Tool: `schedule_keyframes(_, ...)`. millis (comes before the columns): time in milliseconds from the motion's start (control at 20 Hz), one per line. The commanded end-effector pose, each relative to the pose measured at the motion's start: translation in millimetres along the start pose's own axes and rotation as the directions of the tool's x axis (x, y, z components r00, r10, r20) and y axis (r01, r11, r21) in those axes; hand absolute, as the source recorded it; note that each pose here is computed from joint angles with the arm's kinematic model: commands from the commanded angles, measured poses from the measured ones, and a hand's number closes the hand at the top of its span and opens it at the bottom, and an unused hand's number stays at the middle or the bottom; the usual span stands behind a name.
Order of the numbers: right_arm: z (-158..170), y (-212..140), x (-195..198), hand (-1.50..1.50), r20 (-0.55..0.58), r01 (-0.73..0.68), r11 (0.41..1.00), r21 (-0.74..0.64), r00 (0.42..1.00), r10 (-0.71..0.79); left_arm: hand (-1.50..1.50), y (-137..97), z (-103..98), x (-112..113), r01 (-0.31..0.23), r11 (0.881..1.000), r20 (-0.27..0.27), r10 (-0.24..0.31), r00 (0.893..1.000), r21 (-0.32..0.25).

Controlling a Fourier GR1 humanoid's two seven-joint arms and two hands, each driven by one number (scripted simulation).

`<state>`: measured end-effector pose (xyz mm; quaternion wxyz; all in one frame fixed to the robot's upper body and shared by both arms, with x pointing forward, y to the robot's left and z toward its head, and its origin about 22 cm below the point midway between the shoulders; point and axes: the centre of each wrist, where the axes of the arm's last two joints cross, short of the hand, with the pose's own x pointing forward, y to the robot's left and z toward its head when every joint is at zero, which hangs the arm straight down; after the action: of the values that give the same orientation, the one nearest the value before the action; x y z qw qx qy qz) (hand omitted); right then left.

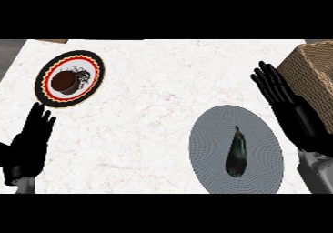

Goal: Pick the eggplant from the placemat and place it in the basket

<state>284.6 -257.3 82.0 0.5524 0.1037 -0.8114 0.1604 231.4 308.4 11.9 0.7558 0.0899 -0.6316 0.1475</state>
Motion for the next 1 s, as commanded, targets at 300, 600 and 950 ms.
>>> schedule_keyframes(300, 11, -84, -10, 1.5, -0.037, -0.15, 0.984, 0.099, 0.987, 0.155, 0.0, -12, -26, 35, 0.251, 0.949, 0.091, -0.237, 0.967, -0.193)
schedule_keyframes(600, -4, 64, -69, -1.5, 0.009, -0.127, 0.991, -0.031, 0.992, 0.128, 0.0, -25, -41, 32, 0.263, 0.941, 0.065, -0.255, 0.965, -0.212)
schedule_keyframes(950, -70, 54, 9, -1.5, -0.239, -0.213, 0.976, -0.051, 0.951, 0.195, 0.0, -13, -38, 34, 0.265, 0.935, 0.045, -0.262, 0.964, -0.237)
